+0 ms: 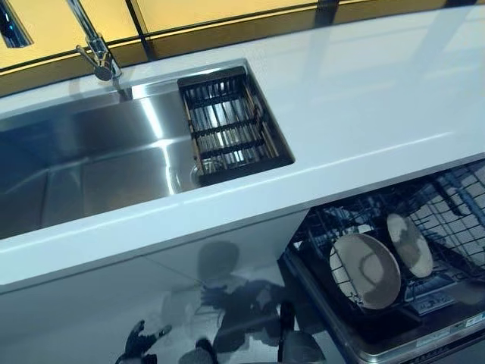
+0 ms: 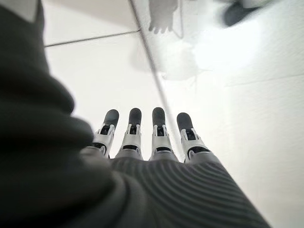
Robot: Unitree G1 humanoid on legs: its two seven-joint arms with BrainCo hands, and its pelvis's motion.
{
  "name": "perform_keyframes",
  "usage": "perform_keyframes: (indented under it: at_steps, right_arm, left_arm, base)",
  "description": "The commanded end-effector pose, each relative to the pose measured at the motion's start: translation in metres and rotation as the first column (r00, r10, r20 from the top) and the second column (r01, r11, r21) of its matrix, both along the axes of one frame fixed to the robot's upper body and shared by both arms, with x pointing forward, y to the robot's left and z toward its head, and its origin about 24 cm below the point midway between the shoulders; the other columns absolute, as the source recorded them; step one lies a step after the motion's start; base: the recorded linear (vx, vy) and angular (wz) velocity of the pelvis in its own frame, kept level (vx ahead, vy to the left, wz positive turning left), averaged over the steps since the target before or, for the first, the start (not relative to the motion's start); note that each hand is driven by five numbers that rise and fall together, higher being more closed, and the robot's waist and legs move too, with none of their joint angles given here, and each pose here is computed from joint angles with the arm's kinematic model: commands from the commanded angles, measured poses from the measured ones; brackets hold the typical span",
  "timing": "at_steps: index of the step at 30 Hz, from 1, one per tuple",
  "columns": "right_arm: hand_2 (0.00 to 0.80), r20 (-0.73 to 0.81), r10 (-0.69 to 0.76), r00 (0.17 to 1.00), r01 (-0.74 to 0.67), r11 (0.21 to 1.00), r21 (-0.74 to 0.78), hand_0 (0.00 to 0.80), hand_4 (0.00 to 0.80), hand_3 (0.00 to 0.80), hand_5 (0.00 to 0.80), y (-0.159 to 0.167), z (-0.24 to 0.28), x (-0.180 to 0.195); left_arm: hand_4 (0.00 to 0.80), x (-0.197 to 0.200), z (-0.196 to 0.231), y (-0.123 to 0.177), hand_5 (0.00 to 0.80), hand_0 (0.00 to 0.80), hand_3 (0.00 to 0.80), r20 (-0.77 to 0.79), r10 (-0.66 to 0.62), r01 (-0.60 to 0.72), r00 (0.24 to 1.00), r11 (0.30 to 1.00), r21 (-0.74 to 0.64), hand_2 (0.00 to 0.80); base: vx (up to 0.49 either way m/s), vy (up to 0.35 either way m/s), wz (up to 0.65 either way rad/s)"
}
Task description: Take plates into dishwasher
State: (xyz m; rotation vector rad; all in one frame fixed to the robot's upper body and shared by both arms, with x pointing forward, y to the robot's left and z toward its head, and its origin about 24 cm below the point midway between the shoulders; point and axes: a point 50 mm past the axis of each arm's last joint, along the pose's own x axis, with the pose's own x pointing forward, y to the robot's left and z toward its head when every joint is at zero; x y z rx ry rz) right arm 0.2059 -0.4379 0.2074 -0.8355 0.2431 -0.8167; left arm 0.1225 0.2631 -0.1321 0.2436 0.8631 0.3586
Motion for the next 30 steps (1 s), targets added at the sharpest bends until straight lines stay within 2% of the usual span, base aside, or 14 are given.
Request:
perform_keyframes:
  at_steps: [1,5,12,16,21,23,26,30]
  right_arm:
    - [0.0,0.172,-0.046,0.984,0.051,0.998,-0.024,0.0,0.0,0.0,0.0,-0.005,0.024,0.012]
    - [0.0,0.201,-0.087,0.976,0.087,0.996,0.006,0.0,0.0,0.0,0.0,-0.012,0.03,0.02]
    - [0.0,0.18,-0.126,0.976,0.126,0.992,0.013,0.0,0.0,0.0,0.0,-0.024,0.025,0.018]
    - [0.0,0.143,-0.184,0.972,0.183,0.983,0.02,0.0,0.0,0.0,0.0,-0.034,0.021,0.011]
    - [0.0,0.003,-0.242,0.97,0.242,0.97,0.02,0.0,0.0,0.0,0.0,-0.039,-0.009,0.005]
    - [0.0,-0.083,-0.253,0.964,0.256,0.967,0.021,0.0,0.0,0.0,0.0,-0.037,-0.041,-0.003]
    - [0.0,-0.182,-0.276,0.944,0.288,0.957,0.039,0.0,0.0,0.0,0.0,-0.031,-0.083,-0.023]
    - [0.0,-0.208,-0.372,0.904,0.397,0.913,0.093,0.0,0.0,0.0,0.0,-0.035,-0.116,-0.06]
  left_arm:
    - [0.0,0.062,0.033,0.019,0.0,0.0,0.0,0.174,0.017,-0.022,0.985,0.999,0.024,0.0]
    - [0.0,0.059,0.026,0.009,0.0,0.0,0.0,0.121,-0.028,0.025,0.992,0.999,0.033,0.0]
    - [0.0,0.046,0.026,0.023,0.0,0.0,0.0,0.104,0.095,-0.101,0.99,0.994,0.049,0.0]
    - [0.0,0.048,0.03,0.025,0.0,0.0,0.0,0.135,0.121,-0.129,0.983,0.99,0.052,0.0]
    - [0.0,0.048,0.036,0.035,0.0,0.0,0.0,0.142,0.074,-0.09,0.987,0.99,0.105,0.0]
    - [0.0,0.049,0.042,0.045,0.0,0.0,0.0,0.133,0.039,-0.058,0.99,0.988,0.144,0.0]
    - [0.0,0.044,0.048,0.059,0.0,0.0,0.0,0.1,-0.008,-0.012,0.995,0.981,0.194,0.0]
    - [0.0,0.024,0.042,0.068,0.0,0.0,0.0,0.015,-0.02,0.017,1.0,0.98,0.196,0.0]
  base:
    - [-0.687,0.281,0.3]
    - [-0.492,0.176,0.2]
    - [-0.301,0.06,0.07]
    - [-0.306,0.062,-0.13]
    - [-0.107,0.03,-0.25]
    - [-0.084,0.021,-0.19]
    - [-0.281,0.041,-0.12]
    - [-0.431,0.07,-0.34]
